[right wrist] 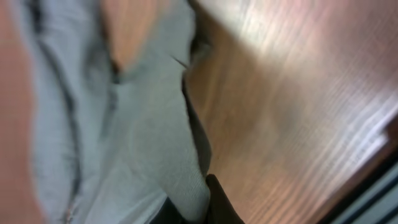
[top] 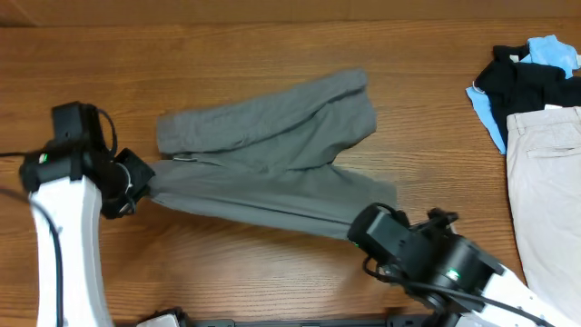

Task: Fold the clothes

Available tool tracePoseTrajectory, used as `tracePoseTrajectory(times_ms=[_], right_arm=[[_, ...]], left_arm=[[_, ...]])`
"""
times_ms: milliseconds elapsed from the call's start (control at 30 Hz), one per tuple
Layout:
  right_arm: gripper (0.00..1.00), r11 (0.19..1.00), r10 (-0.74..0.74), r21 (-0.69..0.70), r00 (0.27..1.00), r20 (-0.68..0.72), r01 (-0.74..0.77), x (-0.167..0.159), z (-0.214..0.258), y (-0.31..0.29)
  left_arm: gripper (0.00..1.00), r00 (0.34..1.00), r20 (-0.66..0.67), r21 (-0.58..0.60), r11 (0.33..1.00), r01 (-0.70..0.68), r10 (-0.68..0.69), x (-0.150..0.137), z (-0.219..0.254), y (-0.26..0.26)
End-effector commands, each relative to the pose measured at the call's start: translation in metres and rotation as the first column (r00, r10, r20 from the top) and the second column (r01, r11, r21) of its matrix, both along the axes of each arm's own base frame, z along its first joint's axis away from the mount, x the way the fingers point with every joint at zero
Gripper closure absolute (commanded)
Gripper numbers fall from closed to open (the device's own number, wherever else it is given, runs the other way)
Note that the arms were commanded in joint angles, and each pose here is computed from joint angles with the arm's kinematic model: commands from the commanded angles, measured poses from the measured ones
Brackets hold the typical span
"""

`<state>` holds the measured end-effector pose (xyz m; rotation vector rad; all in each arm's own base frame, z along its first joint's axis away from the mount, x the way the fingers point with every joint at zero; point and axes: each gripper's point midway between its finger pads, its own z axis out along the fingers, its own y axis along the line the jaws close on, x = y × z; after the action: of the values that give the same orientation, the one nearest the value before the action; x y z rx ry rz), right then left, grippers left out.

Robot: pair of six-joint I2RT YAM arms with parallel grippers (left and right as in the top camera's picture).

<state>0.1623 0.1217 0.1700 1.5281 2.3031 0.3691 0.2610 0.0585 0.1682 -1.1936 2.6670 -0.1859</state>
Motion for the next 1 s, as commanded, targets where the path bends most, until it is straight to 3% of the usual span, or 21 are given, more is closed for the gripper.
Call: tracePoseTrajectory(times_ms=[0,300,500,600,633,667,733,800,967], right_arm=[[0.96,0.993,0.016,-0.120,0.983,0.184,0.006,0.020,0.038,-0.030],[0.96,0.985,0.044,-0.174,0.949,0.312,0.012,0.031,0.089,-0.045],[0.93,0.981,0.049,-0.193,0.954,0.297,0.010,0.030,0.088,-0.047],[0.69,0.975,0.058,-0.223,0.960,0.273,0.005,0.028,0.084,-0.049],[0.55,0.973,0.060,-0.232,0.962,0.266,0.003,0.028,0.082,-0.049],[0.24,0.971,0.062,-0.240,0.964,0.259,0.002,0.028,0.081,-0.049],[0.16,0.968,0.065,-0.251,0.966,0.250,0.000,0.029,0.079,-0.048],[0.05,0.966,0.064,-0.258,0.965,0.253,0.003,0.031,0.079,-0.048],[0.00,0.961,0.053,-0.276,0.953,0.299,0.033,0.038,0.085,-0.050]], left_arm=[[0.96,0.992,0.117,0.146,0.987,-0.073,0.056,-0.010,0.037,0.024],[0.96,0.967,0.252,0.194,0.978,-0.083,0.032,-0.034,0.074,0.018],[0.94,0.979,0.201,0.188,0.980,-0.068,0.029,-0.037,0.066,0.018],[0.61,0.986,0.164,0.185,0.982,-0.046,0.015,-0.035,0.058,0.019],[0.54,0.988,0.152,0.188,0.982,-0.032,0.003,-0.034,0.056,0.019],[0.47,0.990,0.141,0.190,0.982,-0.020,-0.007,-0.033,0.054,0.019],[0.35,0.992,0.122,0.190,0.982,-0.002,-0.021,-0.032,0.051,0.020],[0.35,0.994,0.109,0.187,0.982,0.002,-0.023,-0.029,0.047,0.020],[0.34,0.996,0.089,0.180,0.984,0.006,-0.023,-0.021,0.039,0.023]])
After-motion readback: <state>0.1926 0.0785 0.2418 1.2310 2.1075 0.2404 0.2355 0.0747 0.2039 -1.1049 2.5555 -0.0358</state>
